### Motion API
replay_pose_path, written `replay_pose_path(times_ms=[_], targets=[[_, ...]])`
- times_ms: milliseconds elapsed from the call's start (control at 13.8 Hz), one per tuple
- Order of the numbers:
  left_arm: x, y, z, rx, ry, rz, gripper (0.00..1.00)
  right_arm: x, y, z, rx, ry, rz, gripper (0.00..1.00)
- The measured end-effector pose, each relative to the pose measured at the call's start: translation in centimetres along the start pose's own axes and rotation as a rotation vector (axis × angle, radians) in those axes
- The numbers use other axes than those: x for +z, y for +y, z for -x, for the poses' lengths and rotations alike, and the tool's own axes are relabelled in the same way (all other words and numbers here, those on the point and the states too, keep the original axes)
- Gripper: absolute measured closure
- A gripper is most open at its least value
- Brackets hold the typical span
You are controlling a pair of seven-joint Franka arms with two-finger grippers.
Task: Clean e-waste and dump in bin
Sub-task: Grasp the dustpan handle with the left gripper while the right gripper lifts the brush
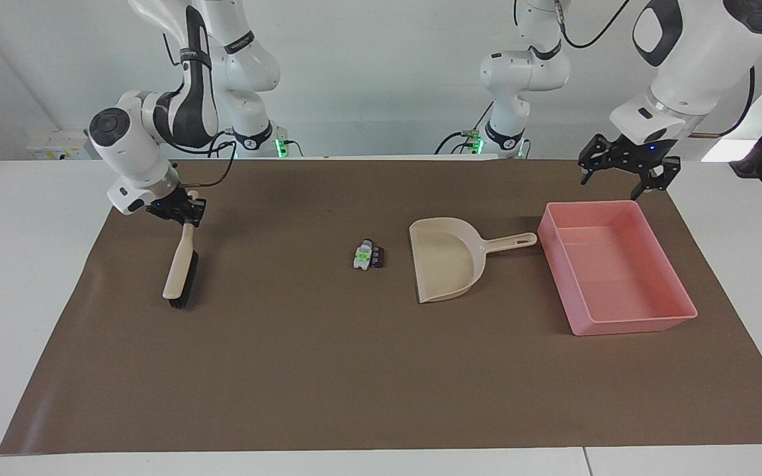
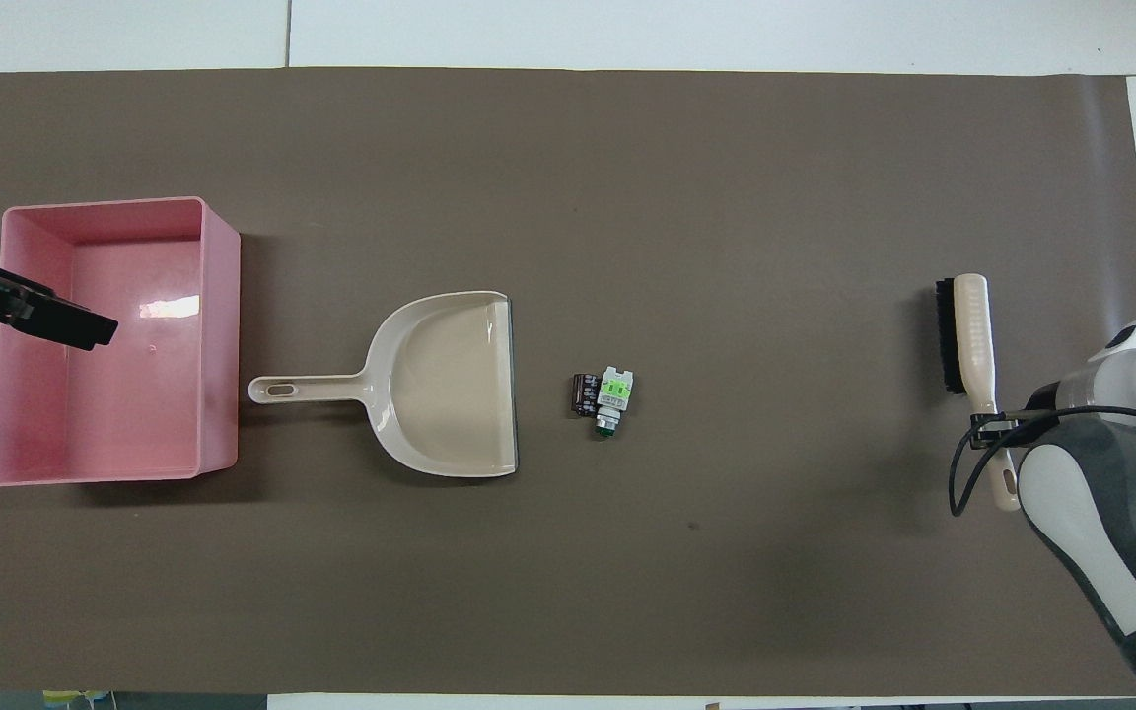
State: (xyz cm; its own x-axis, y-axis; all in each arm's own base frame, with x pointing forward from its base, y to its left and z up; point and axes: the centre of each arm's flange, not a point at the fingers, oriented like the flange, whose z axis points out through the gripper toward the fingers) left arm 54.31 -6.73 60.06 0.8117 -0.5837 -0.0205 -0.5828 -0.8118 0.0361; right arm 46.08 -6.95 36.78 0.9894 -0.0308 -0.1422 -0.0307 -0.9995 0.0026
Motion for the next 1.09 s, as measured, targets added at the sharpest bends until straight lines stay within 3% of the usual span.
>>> replay_pose_path(times_ms=[217,434,724,1086], targets=[[2.3,3.3,-0.3,0.343,-0.051,-0.010,0.00,-2.0,-2.6,-0.9,0.006,-0.001,0.009,0.74],[4.3,5.4,-0.3,0.500,-0.026,-0.047,0.00,-3.8,-8.0,-1.2,0.000,-0.010,0.027,0.74],[8.8,9.0,-1.5,0.606,-0.025,-0.057,0.00,-3.8,-15.4,-0.2,-0.055,-0.029,0.056,0.74],[15.3,12.1,-3.3,0.688,-0.086,-0.075,0.00,-3.4,-19.9,1.2,-0.039,-0.039,0.077,0.74]])
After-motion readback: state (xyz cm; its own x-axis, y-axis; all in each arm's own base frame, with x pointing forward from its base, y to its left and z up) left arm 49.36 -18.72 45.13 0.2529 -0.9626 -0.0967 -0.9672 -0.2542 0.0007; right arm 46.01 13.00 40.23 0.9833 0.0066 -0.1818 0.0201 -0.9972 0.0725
